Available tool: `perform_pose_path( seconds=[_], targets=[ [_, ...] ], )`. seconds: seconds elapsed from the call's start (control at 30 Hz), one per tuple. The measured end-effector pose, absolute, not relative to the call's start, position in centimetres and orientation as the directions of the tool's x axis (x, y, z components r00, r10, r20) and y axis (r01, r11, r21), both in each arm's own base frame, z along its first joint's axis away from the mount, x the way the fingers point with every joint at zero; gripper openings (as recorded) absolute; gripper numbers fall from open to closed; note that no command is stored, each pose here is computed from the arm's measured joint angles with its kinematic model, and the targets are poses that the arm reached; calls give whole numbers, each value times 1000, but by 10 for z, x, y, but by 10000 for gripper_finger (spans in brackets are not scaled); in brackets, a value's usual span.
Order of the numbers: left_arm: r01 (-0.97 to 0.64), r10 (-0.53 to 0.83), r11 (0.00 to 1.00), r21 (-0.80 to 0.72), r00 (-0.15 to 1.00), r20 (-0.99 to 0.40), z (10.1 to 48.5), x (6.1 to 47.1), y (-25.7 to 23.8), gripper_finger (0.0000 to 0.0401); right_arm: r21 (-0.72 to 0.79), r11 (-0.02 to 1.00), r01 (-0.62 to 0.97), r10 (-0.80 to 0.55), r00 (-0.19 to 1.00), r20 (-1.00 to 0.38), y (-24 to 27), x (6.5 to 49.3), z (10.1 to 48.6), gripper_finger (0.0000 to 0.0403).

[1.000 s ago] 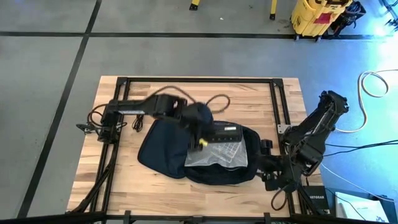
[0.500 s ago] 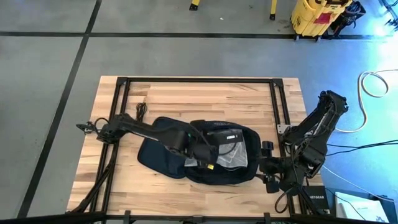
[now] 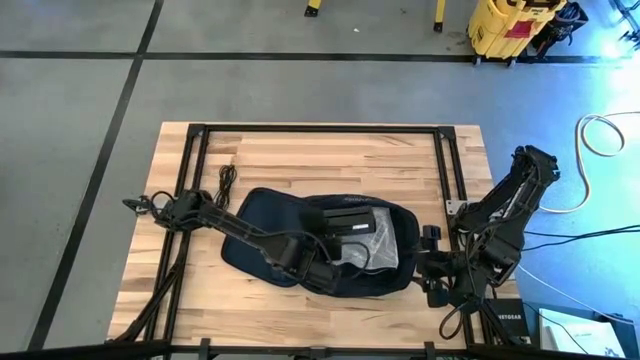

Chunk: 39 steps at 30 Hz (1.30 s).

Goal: Unpack backpack
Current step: Put the black medicine organizer into the black backpack, then put the black charger cable into the black backpack

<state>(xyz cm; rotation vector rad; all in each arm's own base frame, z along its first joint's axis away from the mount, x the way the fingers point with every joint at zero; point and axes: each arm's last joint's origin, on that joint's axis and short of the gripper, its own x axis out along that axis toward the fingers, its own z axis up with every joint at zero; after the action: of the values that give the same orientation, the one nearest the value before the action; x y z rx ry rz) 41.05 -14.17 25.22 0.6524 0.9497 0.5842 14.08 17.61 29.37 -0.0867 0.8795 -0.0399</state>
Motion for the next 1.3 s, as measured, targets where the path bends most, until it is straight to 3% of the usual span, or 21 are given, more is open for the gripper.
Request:
perform_pose_path(
  seconds=[0.17, 0.57, 0.8, 0.93, 1.17, 1.3],
  targets=[
    [-114, 751, 592, 797, 437, -495, 235, 403, -144, 160, -96, 995, 5, -77, 642, -763, 176, 141, 294, 275],
    [-192, 808, 518, 833, 430, -403, 197, 381, -157, 160, -103, 995, 9, -85, 647, -757, 176, 141, 294, 275],
    [-178, 800, 535, 826, 421, -428, 184, 373, -158, 160, -111, 994, 13, -93, 656, -749, 175, 141, 294, 275],
    [-200, 770, 607, 769, 387, -507, 179, 375, -152, 161, -110, 994, 13, -92, 656, -749, 175, 142, 294, 275],
    [-170, 689, 712, 681, 360, -630, 177, 376, -152, 301, -109, 994, 12, -90, 654, -751, 175, 142, 294, 275],
    [-129, 628, 761, 636, 391, -673, 190, 379, -163, 335, -108, 994, 10, -88, 651, -754, 175, 141, 294, 275]
  ],
)
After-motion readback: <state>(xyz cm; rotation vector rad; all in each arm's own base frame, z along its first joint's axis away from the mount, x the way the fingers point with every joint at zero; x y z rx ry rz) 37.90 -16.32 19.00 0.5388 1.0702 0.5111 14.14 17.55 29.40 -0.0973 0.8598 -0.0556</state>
